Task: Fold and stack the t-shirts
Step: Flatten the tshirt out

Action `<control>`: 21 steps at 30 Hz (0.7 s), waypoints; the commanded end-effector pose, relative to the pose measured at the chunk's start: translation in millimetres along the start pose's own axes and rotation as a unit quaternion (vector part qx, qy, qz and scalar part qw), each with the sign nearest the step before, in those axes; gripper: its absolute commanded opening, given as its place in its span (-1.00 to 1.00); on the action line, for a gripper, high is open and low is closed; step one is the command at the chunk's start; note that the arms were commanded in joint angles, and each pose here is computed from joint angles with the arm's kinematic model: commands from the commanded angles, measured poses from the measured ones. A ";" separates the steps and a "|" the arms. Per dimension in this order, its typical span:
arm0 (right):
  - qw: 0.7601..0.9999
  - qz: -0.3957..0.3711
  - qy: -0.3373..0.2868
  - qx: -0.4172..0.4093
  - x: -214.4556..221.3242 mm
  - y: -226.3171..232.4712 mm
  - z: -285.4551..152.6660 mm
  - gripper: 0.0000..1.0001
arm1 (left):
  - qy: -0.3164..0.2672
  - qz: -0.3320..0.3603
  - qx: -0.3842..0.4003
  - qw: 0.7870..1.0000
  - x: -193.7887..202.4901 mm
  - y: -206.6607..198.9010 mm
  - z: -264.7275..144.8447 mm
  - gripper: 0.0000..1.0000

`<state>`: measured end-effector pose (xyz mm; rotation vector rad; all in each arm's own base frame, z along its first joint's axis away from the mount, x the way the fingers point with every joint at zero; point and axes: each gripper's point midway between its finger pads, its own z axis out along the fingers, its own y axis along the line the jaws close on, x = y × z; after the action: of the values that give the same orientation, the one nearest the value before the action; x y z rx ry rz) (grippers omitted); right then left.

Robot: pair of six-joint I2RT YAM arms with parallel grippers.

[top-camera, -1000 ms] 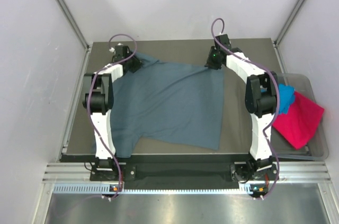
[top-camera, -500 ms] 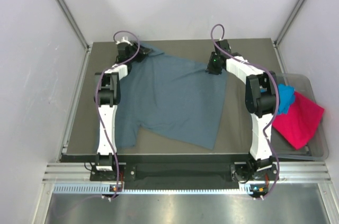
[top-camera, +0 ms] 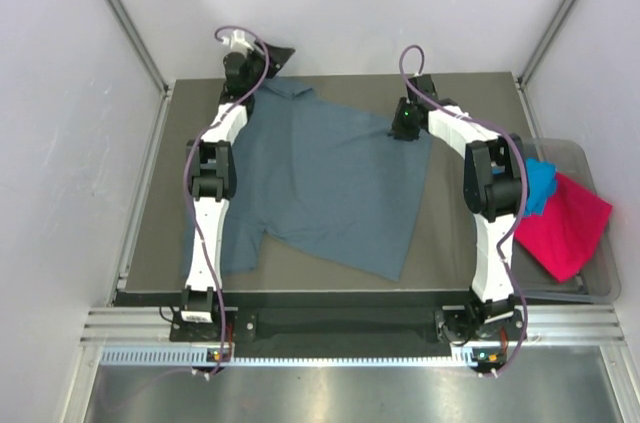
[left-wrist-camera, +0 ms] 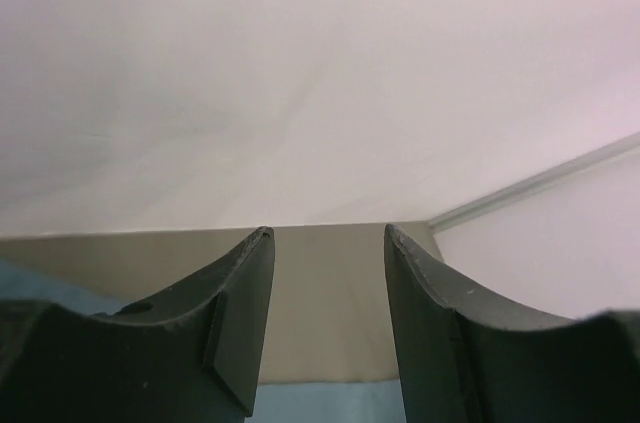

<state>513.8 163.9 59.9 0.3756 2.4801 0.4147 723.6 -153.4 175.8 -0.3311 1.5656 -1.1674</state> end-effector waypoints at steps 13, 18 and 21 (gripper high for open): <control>0.989 -0.112 0.073 0.061 40.0 -12.8 -31.1 0.01 | 0.158 0.157 -0.346 0.911 -1.1 39.4 -173.7 0.11; 0.983 -0.141 0.101 0.064 56.8 -17.8 -42.2 0.12 | 0.175 0.145 -0.445 0.866 -15.6 67.2 -250.3 0.17; 0.980 -0.151 0.111 0.065 65.0 -25.2 -52.9 0.23 | 0.167 0.125 -0.475 0.855 -33.7 75.6 -282.2 0.21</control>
<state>441.3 161.9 31.8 0.0669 2.7458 0.2037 548.1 13.5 91.7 -0.5259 2.3153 -0.2816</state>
